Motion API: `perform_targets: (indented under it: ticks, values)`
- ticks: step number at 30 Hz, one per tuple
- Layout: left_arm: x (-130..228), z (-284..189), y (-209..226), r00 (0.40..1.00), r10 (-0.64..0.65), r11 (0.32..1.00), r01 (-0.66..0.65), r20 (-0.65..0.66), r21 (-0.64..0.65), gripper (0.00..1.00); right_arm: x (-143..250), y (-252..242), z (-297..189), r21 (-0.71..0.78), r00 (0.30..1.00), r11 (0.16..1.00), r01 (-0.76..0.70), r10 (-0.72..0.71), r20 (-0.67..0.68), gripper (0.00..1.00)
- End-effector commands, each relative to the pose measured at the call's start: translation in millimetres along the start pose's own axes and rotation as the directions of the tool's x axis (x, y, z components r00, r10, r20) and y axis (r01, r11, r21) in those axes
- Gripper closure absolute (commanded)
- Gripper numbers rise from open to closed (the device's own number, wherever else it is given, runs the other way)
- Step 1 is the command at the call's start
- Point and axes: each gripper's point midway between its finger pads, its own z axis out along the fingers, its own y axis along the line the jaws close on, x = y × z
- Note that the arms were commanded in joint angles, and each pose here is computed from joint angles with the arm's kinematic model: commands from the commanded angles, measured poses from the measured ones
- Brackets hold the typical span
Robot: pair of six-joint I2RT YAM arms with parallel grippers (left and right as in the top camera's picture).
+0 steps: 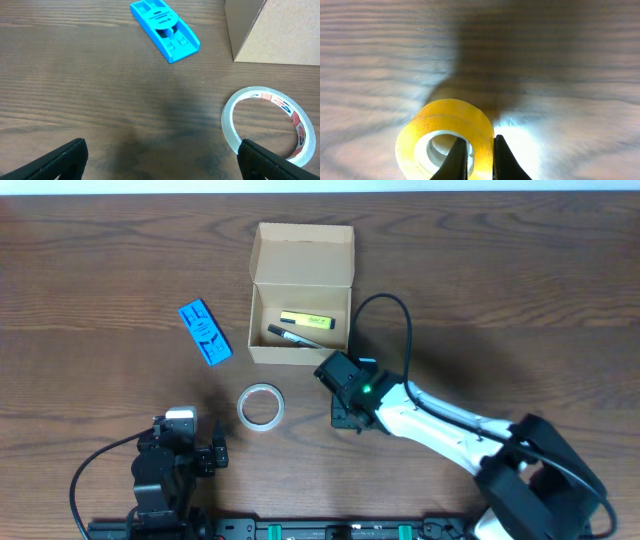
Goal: Pack container
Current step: 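Carry the yellow tape with the right gripper and drop it into the box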
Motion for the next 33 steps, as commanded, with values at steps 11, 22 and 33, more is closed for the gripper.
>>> perform_targets:
  ticks: [11,22,33]
  values:
    - [1.9,0.9,1.4,1.000,0.006,1.000,-0.006,-0.003,-0.006,0.05,-112.2,52.7,-151.0,-0.071,0.837,0.929,0.363,-0.292,0.463,0.99]
    - [1.9,0.9,1.4,1.000,0.006,1.000,-0.006,-0.003,-0.006,0.05,-191.3,95.0,-103.8,0.047,0.702,0.793,0.608,-0.564,0.436,0.97]
    - [1.9,0.9,1.5,1.000,0.006,1.000,-0.007,-0.003,-0.007,0.05,-185.0,93.4,-42.4,0.132,0.465,0.510,0.850,-0.844,0.267,0.98]
